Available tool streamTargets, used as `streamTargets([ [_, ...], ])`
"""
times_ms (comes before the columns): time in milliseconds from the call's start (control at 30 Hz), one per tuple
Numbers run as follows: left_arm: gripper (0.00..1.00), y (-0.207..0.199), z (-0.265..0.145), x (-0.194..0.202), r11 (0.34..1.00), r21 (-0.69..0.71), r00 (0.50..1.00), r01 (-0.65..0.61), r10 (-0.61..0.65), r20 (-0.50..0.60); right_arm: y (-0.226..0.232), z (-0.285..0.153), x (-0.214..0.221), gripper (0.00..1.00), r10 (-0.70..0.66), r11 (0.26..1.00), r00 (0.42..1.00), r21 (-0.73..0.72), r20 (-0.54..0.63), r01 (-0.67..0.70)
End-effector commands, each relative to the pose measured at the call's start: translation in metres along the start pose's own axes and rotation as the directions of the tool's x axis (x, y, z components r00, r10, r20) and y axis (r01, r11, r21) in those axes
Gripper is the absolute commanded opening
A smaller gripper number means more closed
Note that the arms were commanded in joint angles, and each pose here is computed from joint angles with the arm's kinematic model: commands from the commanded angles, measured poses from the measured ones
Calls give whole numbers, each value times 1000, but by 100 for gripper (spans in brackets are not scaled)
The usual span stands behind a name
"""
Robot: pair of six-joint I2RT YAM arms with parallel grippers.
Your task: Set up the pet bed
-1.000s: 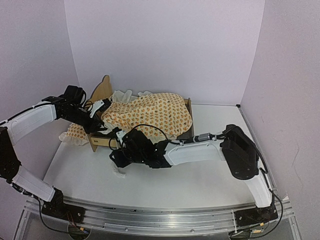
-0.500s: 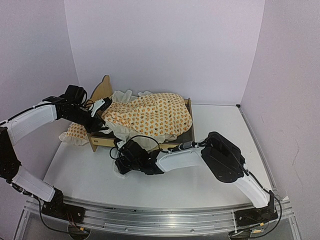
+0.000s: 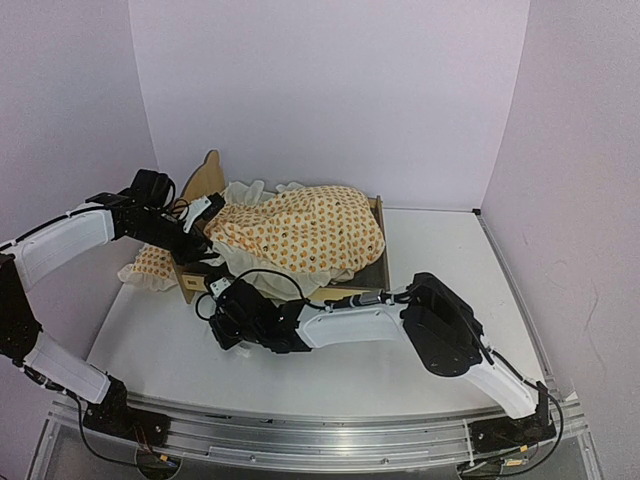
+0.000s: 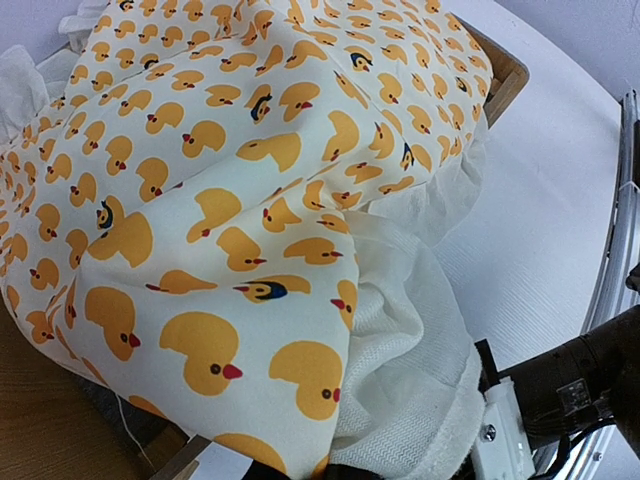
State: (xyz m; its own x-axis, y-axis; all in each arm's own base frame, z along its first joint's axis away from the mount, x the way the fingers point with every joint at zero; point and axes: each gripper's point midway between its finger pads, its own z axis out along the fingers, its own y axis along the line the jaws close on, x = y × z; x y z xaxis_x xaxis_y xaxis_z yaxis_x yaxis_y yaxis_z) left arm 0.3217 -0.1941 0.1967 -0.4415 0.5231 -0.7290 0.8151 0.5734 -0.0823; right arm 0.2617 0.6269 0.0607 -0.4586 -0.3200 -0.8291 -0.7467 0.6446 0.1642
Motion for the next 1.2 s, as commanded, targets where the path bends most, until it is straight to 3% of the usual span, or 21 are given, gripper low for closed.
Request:
streamTargets([
  [0, 4, -3, -9, -19, 1000, -4, 998, -25, 25, 64, -21, 8, 21, 34, -8, 996, 998, 84, -67, 13],
  [200, 4, -4, -9, -19, 1000, -1, 998, -22, 22, 63, -24, 8, 34, 38, -3, 996, 994, 91, -108, 13],
  [600, 4, -4, -8, -19, 1000, 1, 998, -20, 20, 64, -20, 23, 63, 31, -34, 997, 979, 58, -202, 46],
  [700, 4, -4, -8, -19, 1000, 0, 998, -20, 20, 65, -20, 26, 74, 24, -13, 998, 971, 52, -237, 26],
  [800, 4, -4, -8, -19, 1000, 2, 998, -11, 11, 65, -18, 25, 75, 3, 6, 999, 969, 45, -247, 5],
  [967, 4, -6, -5, -14, 1000, 18, 998, 17, -18, 55, 15, 10, 12, 0, 11, 991, 986, -127, -168, -33],
  [1167, 5, 5, -2, -32, 995, -17, 989, 102, -99, 108, 66, -33, -83, 0, 53, 916, 999, -397, -5, -51],
])
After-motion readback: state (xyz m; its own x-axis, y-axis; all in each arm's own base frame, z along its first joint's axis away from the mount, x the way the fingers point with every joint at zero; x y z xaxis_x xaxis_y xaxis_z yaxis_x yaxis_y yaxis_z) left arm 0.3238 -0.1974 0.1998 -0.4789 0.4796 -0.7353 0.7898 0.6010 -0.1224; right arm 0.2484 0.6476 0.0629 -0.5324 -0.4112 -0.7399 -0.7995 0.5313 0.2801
